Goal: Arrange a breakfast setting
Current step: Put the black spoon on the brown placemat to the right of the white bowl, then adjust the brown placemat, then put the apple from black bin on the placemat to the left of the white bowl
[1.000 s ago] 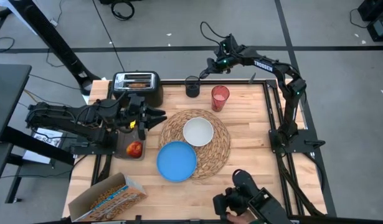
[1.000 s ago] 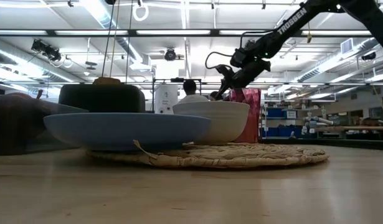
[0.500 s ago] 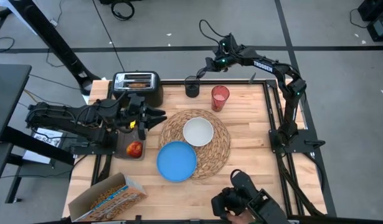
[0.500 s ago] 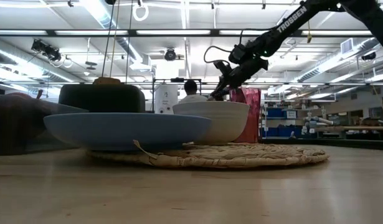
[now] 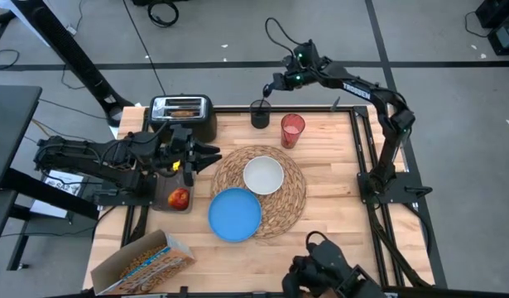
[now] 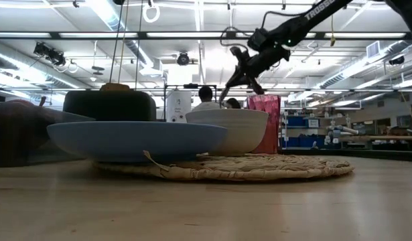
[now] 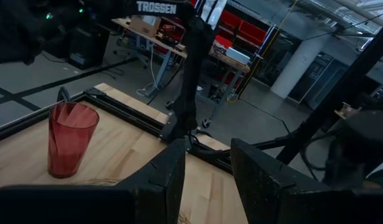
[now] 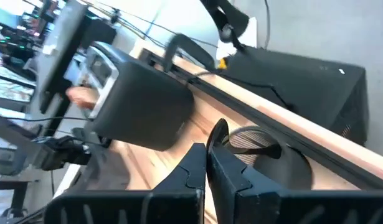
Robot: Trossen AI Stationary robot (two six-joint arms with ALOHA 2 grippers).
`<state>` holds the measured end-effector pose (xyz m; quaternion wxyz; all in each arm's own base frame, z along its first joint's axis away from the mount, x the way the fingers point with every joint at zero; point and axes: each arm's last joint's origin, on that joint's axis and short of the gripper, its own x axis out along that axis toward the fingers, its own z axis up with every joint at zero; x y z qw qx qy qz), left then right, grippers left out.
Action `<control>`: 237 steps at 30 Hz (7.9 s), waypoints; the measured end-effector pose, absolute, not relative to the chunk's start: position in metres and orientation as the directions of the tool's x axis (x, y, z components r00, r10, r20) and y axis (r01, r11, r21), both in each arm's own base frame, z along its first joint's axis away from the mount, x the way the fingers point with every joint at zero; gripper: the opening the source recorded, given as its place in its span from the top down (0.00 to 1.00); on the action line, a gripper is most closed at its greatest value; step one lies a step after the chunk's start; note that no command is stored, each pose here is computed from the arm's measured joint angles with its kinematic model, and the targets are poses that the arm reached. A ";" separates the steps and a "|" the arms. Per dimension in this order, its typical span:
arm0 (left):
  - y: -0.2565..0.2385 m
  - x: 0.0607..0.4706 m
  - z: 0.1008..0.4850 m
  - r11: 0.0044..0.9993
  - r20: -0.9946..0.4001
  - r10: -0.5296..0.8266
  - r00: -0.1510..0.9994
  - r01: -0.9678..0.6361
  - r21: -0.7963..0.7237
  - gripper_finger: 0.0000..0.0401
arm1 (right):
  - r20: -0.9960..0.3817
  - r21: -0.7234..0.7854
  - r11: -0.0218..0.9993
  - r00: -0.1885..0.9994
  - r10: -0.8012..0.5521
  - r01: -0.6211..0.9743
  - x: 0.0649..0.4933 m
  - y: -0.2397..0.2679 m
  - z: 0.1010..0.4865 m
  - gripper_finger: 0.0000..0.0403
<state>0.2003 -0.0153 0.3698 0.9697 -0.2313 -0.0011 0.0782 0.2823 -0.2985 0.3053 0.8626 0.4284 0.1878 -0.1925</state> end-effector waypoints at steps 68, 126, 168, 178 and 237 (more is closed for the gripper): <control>-0.013 0.197 0.348 0.962 -0.245 0.274 0.930 -0.270 0.050 0.66 | -0.825 0.286 -0.585 0.505 0.253 0.759 0.216 -0.005 0.273 0.97; -0.014 0.197 0.348 0.950 -0.239 0.268 0.933 -0.297 -0.097 0.66 | -0.630 0.535 -0.535 0.731 0.264 0.654 0.174 -0.088 0.189 0.98; -0.022 0.198 0.354 0.936 -0.179 0.240 0.954 -0.276 -0.219 0.66 | -0.528 0.845 0.006 0.835 -0.154 0.535 0.206 -0.024 0.165 0.65; -0.033 0.198 0.363 0.933 -0.095 0.120 0.988 -0.145 -0.329 0.66 | -0.705 0.418 0.669 0.684 -0.189 0.615 0.221 0.024 0.145 0.65; -0.049 0.183 0.276 0.904 -0.985 0.027 0.172 -0.424 -0.049 0.57 | -0.573 0.043 0.995 0.818 -0.050 0.091 0.181 0.041 0.260 0.65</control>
